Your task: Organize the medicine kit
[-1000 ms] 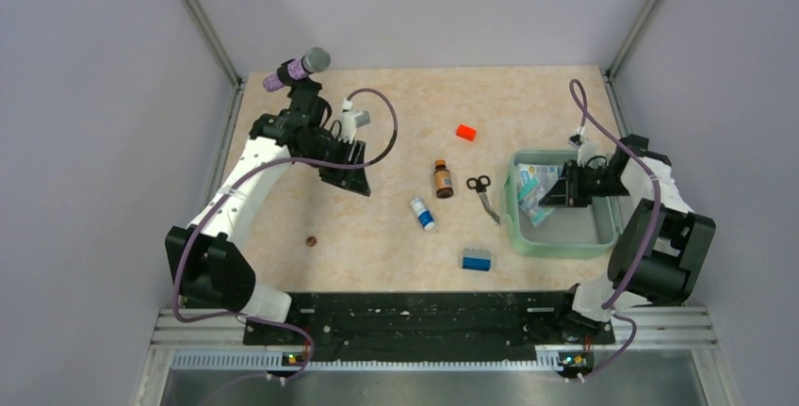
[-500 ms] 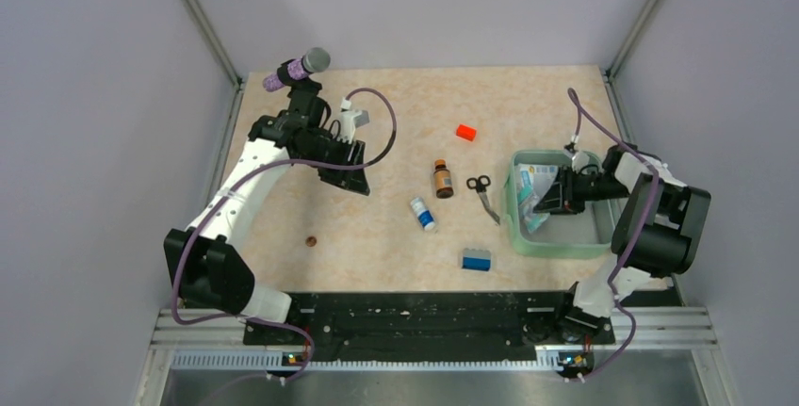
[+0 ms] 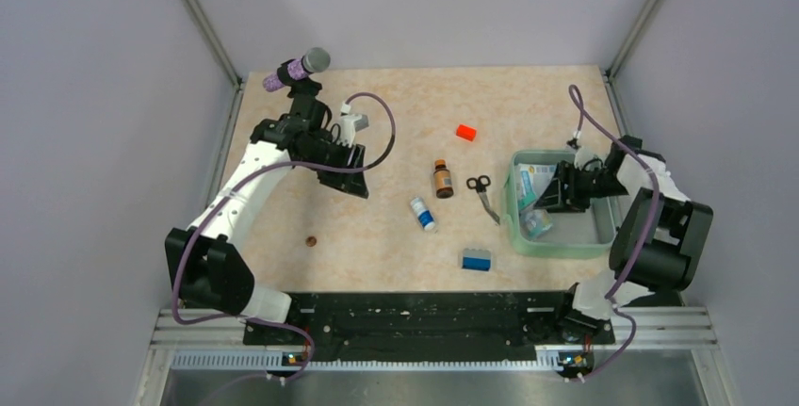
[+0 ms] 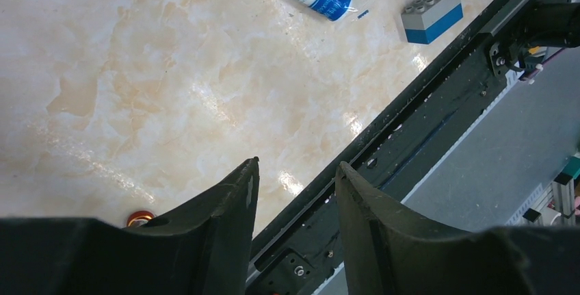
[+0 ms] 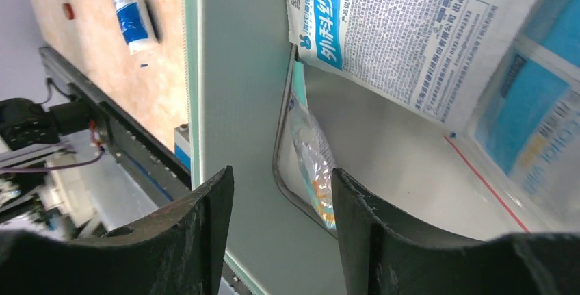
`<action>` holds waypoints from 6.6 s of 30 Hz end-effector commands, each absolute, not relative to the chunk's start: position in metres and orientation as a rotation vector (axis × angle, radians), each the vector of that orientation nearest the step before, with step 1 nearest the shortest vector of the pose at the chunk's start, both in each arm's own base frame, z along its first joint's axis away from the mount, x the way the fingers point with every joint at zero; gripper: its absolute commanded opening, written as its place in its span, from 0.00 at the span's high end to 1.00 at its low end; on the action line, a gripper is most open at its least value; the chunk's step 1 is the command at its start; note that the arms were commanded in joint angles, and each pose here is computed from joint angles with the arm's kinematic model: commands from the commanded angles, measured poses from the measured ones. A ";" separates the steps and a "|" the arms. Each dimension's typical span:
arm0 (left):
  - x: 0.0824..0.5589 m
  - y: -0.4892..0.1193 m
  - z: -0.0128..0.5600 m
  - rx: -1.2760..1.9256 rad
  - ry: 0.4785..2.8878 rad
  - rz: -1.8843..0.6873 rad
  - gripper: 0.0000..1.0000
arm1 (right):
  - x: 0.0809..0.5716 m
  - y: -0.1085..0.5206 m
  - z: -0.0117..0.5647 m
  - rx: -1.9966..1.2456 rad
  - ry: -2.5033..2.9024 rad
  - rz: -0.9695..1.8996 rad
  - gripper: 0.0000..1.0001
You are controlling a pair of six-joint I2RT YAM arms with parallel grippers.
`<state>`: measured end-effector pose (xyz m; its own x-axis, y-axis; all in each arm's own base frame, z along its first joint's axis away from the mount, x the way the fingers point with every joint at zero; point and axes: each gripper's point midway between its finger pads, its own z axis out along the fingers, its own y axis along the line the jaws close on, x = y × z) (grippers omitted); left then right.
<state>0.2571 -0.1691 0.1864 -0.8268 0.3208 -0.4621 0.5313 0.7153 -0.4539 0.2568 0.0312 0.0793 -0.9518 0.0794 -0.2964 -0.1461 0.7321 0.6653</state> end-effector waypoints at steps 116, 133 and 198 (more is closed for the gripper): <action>0.246 -0.080 0.210 0.206 2.220 -0.572 0.37 | 0.282 -0.040 0.053 -0.353 2.576 0.084 0.55; 0.245 -0.081 0.209 0.219 2.205 -0.568 0.37 | 0.292 0.052 0.172 -0.559 2.215 0.295 0.30; 0.243 -0.083 0.212 0.235 2.204 -0.586 0.37 | 0.305 0.206 0.219 -1.213 1.912 0.311 0.71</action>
<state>0.2373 -0.0798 0.2043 -0.6719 -0.0323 -0.7399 0.3228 0.8864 -0.3319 0.3277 0.2322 0.1578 -0.4918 -0.5480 -0.6766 -0.7719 0.6339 0.0476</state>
